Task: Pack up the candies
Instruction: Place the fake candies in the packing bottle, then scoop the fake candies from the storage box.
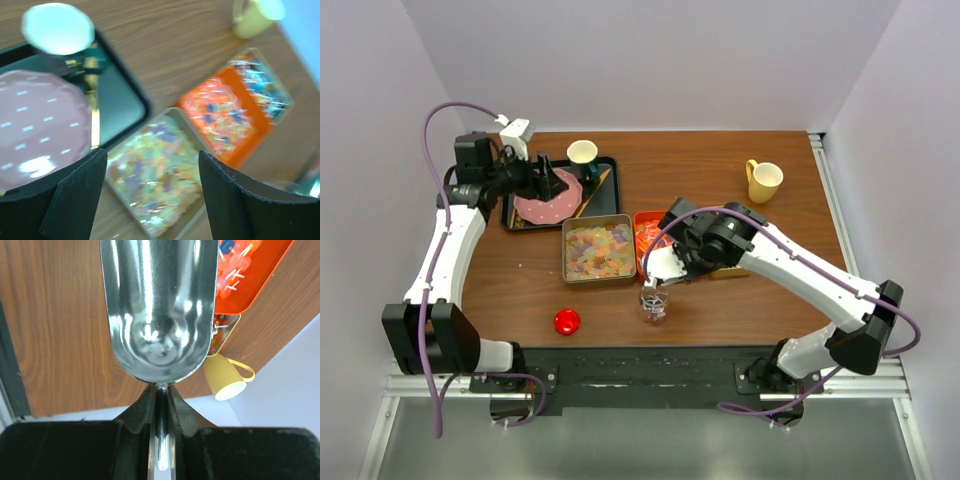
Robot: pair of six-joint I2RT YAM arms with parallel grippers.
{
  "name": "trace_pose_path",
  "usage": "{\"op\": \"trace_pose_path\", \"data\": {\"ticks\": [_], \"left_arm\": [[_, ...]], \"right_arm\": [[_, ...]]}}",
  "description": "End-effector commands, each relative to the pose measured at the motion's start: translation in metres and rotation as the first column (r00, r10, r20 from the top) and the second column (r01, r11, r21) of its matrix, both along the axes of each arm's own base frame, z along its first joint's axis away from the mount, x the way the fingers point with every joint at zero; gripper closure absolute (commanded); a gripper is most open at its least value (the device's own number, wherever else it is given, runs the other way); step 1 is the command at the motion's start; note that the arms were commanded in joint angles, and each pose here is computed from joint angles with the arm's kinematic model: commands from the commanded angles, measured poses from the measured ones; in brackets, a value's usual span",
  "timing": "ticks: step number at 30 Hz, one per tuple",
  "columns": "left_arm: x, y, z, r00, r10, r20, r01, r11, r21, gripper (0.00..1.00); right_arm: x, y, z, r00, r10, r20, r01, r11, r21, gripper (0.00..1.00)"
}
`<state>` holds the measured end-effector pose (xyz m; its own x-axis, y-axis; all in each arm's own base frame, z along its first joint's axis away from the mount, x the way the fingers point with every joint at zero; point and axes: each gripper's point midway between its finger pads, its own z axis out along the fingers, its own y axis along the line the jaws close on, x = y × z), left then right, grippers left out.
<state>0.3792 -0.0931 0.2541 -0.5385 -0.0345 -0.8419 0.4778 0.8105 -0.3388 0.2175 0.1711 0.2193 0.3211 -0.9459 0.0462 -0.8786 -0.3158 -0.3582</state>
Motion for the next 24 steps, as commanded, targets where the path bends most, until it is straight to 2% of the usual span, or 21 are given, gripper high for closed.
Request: {"op": "trace_pose_path", "data": {"ticks": [1, 3, 6, 11, 16, 20, 24], "left_arm": [[-0.038, -0.046, 0.027, 0.965, -0.257, 0.051, 0.262, 0.94, -0.217, 0.21], [-0.057, -0.064, 0.028, 0.931, -0.365, 0.03, 0.356, 0.883, -0.304, 0.21], [-0.077, -0.094, 0.019, 0.883, -0.469, -0.001, 0.439, 0.828, -0.35, 0.21], [-0.085, -0.117, -0.003, 0.854, -0.516, -0.06, 0.463, 0.808, -0.364, 0.2], [-0.076, -0.132, -0.019, 0.832, -0.542, -0.117, 0.459, 0.792, -0.403, 0.2], [-0.077, -0.148, -0.03, 0.801, -0.581, -0.148, 0.482, 0.771, -0.416, 0.2], [-0.072, -0.16, -0.039, 0.793, -0.586, -0.17, 0.486, 0.775, -0.405, 0.21]], "right_arm": [[-0.022, -0.008, 0.01, 0.993, -0.098, -0.065, 0.104, 0.99, 0.098, 1.0], [-0.014, 0.003, 0.005, 0.987, -0.148, -0.055, 0.155, 0.975, 0.161, 1.0], [-0.005, 0.018, -0.003, 0.978, -0.197, -0.062, 0.206, 0.954, 0.218, 1.0], [0.02, 0.043, 0.004, 0.969, -0.235, -0.071, 0.245, 0.93, 0.275, 1.0], [0.04, 0.061, 0.017, 0.961, -0.268, -0.064, 0.274, 0.9, 0.339, 1.0], [0.05, 0.069, 0.021, 0.955, -0.29, -0.058, 0.291, 0.887, 0.358, 1.0], [0.056, 0.076, 0.027, 0.952, -0.3, -0.066, 0.301, 0.87, 0.39, 1.0]]}}
